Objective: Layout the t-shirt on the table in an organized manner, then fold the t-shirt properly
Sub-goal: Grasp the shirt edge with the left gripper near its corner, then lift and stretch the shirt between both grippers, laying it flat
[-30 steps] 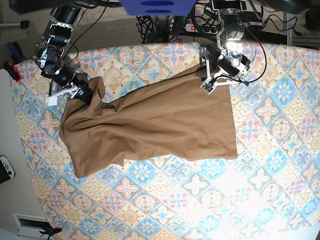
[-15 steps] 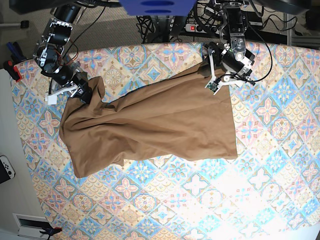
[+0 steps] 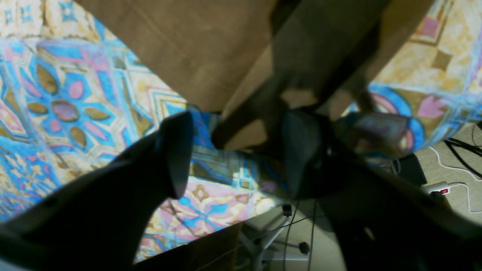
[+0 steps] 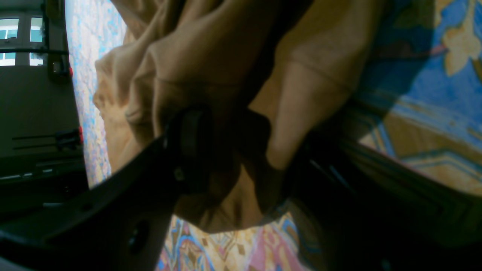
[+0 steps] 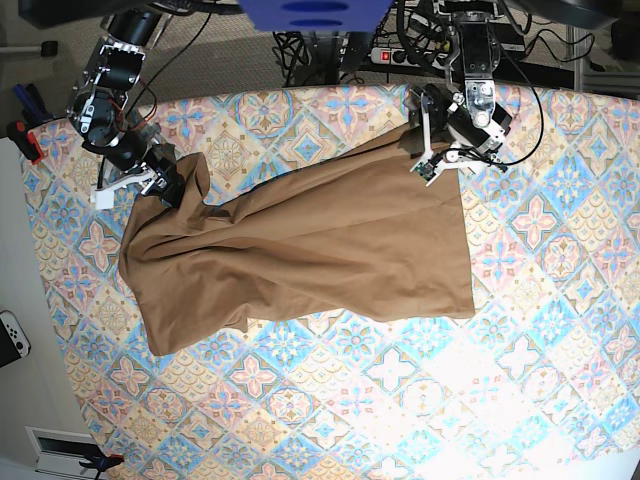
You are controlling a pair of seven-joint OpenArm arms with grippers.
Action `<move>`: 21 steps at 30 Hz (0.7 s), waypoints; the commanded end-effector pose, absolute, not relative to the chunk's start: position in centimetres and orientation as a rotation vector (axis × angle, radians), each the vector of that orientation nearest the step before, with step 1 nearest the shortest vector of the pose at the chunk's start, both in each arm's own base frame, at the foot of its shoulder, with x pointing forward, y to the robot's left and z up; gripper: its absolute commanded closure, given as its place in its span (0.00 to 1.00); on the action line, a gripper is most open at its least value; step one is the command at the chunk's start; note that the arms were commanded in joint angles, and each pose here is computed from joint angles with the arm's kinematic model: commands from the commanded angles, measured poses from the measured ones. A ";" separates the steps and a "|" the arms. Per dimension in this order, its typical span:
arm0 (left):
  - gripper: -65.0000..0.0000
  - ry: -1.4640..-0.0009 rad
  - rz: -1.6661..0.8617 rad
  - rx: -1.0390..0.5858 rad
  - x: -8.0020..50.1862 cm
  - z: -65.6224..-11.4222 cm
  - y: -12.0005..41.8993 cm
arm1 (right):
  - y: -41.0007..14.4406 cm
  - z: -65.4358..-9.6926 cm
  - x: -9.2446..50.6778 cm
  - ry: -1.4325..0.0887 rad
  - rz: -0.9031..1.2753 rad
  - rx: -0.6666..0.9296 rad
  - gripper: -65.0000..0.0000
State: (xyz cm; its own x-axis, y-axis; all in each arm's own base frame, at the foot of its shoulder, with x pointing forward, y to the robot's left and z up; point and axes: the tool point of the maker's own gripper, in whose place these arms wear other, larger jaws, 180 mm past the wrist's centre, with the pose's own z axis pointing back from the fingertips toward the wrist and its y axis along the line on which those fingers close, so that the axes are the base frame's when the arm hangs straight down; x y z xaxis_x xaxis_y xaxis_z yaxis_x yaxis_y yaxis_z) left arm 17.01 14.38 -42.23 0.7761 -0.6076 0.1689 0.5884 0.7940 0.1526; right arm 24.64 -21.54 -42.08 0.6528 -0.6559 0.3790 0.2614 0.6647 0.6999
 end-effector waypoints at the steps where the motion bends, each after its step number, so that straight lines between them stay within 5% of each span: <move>1: 0.58 -0.235 -0.643 0.094 17.3 -42.2 14.2 | -22.0 -42.0 24.5 -0.663 -0.551 0.627 0.58; 7: 1.00 -0.231 -0.643 0.095 17.2 -42.3 14.3 | -22.0 -42.0 24.5 -0.663 -0.551 0.627 0.58; 15: 1.00 -0.235 -0.643 0.098 17.3 -42.1 14.3 | -22.0 -42.0 24.5 -0.663 -0.551 0.627 0.59; 21: 1.00 -0.279 -0.643 0.180 17.2 -38.6 15.3 | -22.0 -42.0 24.6 -0.664 -0.550 0.627 1.00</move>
State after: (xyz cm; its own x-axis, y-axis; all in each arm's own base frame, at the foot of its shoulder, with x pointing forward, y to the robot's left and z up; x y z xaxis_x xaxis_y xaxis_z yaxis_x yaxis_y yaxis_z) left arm 16.78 15.30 -39.07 0.7694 -0.6111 0.1859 0.5685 0.7879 0.2367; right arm 24.12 -21.65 -42.64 0.6669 -0.6493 0.3656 0.2814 0.6737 0.6833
